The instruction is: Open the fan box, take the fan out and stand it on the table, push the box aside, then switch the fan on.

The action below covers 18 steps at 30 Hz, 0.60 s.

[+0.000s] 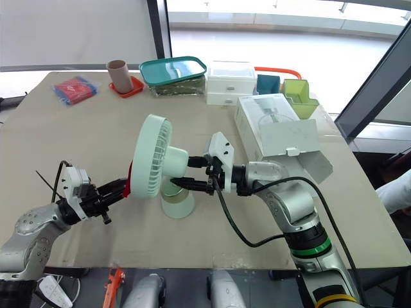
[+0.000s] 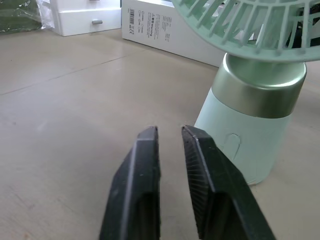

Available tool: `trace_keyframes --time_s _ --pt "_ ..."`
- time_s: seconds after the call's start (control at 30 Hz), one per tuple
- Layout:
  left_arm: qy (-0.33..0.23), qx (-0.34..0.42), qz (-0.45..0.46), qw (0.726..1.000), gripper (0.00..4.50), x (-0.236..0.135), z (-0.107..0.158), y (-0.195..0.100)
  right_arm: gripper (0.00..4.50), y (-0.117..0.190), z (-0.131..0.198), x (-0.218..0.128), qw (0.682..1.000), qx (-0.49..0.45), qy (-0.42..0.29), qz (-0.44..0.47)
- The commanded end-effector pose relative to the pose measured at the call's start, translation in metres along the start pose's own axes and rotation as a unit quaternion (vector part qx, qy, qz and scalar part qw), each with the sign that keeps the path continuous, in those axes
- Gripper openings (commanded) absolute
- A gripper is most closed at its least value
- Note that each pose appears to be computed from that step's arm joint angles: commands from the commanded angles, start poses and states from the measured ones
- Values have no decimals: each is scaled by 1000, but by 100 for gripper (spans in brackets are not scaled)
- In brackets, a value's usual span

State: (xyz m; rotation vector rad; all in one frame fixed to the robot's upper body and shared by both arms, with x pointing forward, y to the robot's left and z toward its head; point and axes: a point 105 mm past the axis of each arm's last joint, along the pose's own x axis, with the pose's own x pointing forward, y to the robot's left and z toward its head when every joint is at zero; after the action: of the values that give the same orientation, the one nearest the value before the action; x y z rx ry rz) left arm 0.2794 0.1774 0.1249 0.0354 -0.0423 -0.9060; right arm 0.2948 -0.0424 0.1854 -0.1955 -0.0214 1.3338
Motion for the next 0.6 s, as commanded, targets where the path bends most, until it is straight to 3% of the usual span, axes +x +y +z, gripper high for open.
trace_keyframes --time_s 0.03,0.47,0.6 --pt "-1 19 -20 1000 59 10 7 1 227 -6 11 6 999 -26 -20 -9" --pt "-3 28 -66 997 59 30 10 2 227 7 4 3 999 -30 -24 14" --pt "-3 29 -77 997 50 32 10 2 114 10 5 2 999 -33 -23 24"
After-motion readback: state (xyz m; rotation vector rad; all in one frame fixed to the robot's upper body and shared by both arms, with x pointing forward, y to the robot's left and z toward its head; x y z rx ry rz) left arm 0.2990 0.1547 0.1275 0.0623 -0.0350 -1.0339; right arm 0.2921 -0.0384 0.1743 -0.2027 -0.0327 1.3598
